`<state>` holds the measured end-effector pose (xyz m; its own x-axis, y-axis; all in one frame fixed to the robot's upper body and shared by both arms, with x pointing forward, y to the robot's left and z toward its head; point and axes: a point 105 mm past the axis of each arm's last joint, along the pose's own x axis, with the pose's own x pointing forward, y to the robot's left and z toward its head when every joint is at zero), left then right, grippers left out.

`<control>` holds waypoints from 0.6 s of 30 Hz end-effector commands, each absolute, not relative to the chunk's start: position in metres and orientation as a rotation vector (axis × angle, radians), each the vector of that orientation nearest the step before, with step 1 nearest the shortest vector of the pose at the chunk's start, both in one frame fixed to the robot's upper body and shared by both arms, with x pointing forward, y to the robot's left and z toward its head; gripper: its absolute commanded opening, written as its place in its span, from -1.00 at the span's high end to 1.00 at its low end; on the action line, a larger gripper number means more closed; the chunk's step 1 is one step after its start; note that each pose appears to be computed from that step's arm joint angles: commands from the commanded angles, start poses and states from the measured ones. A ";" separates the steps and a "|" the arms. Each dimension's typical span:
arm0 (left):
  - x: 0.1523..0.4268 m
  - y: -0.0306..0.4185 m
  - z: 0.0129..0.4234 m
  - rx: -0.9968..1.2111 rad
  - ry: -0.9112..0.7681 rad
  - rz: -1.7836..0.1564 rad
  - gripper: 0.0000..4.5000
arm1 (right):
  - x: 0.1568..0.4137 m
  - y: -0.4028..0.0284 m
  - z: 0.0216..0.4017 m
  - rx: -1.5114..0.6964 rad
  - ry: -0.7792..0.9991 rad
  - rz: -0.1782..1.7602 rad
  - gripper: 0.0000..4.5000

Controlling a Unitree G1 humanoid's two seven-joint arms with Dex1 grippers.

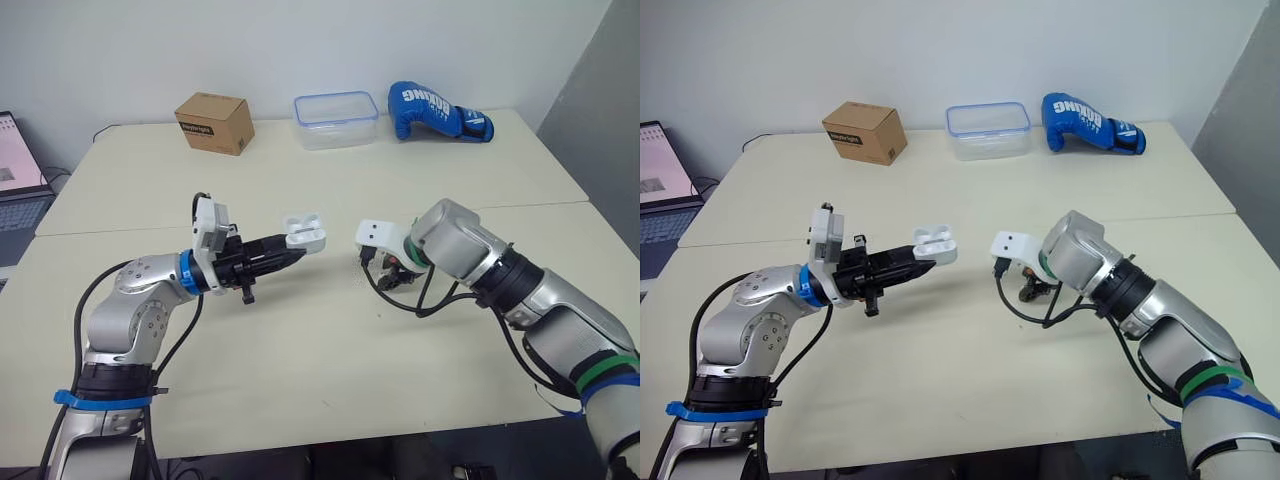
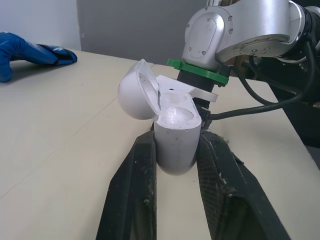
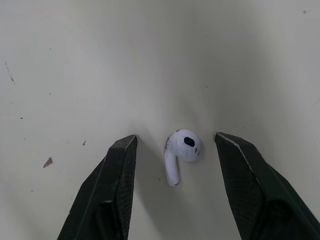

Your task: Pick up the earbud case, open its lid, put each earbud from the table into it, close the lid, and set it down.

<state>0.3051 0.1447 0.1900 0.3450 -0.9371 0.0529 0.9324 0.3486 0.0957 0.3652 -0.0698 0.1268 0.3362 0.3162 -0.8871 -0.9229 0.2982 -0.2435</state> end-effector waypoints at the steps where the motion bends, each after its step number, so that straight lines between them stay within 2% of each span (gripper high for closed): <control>1: 0.302 0.141 0.204 0.084 -0.158 -1.229 0.66 | 0.367 -0.070 0.132 -0.889 0.819 0.946 -0.11; 6: 0.302 0.141 0.204 0.083 -0.158 -1.227 0.66 | 0.366 -0.070 0.130 -0.889 0.822 0.942 -0.11; 9: 0.302 0.141 0.204 0.083 -0.159 -1.226 0.66 | 0.365 -0.069 0.130 -0.887 0.821 0.943 0.13; 11: 0.302 0.140 0.204 0.083 -0.159 -1.225 0.66 | 0.364 -0.068 0.130 -0.884 0.825 0.948 0.43; 18: 0.303 0.141 0.204 0.086 -0.156 -1.223 0.66 | 0.363 -0.069 0.129 -0.885 0.830 0.946 0.43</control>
<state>0.3062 0.1449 0.1902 0.3543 -0.9336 0.0541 0.9288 0.3580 0.0954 0.3628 -0.0690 0.1259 0.3377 0.3105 -0.8885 -0.9187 0.3142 -0.2394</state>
